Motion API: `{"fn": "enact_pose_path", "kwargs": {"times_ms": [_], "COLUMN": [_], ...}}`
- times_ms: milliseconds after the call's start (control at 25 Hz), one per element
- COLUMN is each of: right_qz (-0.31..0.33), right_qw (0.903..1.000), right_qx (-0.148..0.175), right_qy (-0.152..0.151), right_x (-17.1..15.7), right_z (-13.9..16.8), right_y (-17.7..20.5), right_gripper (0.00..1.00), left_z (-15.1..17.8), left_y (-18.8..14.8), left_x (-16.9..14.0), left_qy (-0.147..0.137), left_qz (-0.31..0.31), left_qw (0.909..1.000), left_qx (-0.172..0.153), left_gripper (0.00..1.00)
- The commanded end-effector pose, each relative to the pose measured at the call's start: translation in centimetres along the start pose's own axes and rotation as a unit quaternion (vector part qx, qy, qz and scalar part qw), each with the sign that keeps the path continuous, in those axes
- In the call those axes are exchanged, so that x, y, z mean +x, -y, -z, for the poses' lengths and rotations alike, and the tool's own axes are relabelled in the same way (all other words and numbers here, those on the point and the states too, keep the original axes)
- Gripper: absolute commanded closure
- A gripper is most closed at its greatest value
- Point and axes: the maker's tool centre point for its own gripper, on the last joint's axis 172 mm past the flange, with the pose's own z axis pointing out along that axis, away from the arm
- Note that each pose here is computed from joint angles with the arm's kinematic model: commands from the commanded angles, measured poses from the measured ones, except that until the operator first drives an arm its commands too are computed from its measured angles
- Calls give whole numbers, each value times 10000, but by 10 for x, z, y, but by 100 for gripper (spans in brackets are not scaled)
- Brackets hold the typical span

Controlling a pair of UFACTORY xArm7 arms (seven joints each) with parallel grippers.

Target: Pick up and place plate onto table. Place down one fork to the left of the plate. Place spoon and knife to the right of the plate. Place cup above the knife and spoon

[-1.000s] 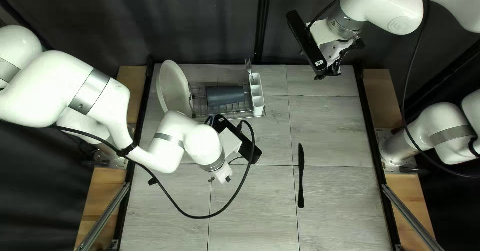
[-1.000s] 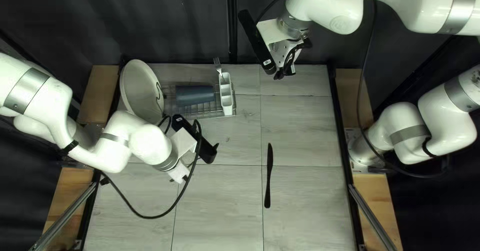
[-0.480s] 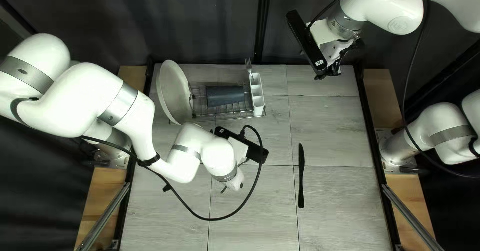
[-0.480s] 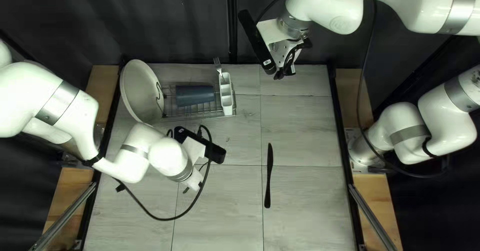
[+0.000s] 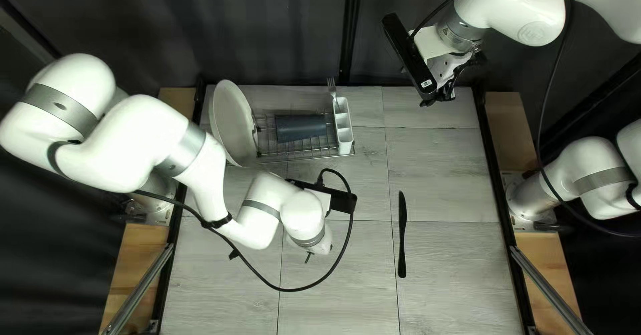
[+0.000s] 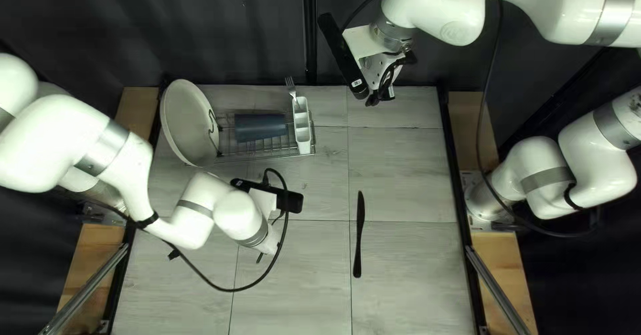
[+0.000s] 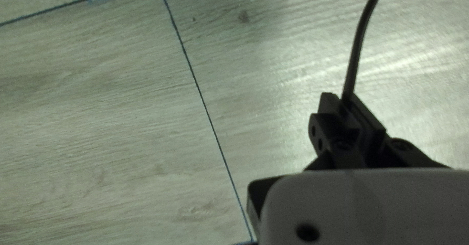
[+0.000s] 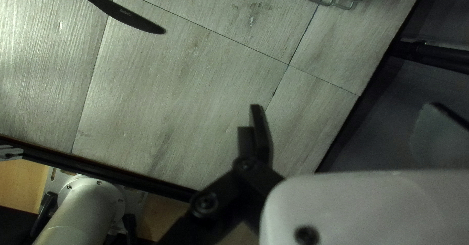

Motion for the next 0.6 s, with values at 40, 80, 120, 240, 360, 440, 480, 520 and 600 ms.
{"fn": "enact_pose_path", "kwargs": {"times_ms": [40,80,120,240,360,440,480,520,600], "right_qz": [0,0,0,0,0,0,0,0,0], "right_qw": [10000,10000,10000,10000,10000,10000,10000,10000,10000], "right_qx": [0,0,0,0,0,0,0,0,0], "right_qy": [0,0,0,0,0,0,0,0,0], "right_x": [0,0,0,0,0,0,0,0,0], "right_z": [0,0,0,0,0,0,0,0,0], "right_y": [0,0,0,0,0,0,0,0,0], "right_gripper": [0,0,0,0,0,0,0,0,0], "left_z": [-12,-14,-13,-11,-5,7,18,24,44], "left_y": [4,4,4,6,11,13,15,15,20], "left_x": [-1,-2,-2,-4,-2,-2,-1,-1,-1], "left_qy": [-81,-71,-69,-70,-9,47,87,113,175], "left_qz": [153,166,167,143,61,-44,-167,-245,-575], "left_qw": [9998,9998,9998,9998,10000,9999,9996,9993,9972], "left_qx": [110,113,118,124,37,-81,-195,-255,-453], "left_gripper": [100,100,38,0,0,0,0,0,0]}}
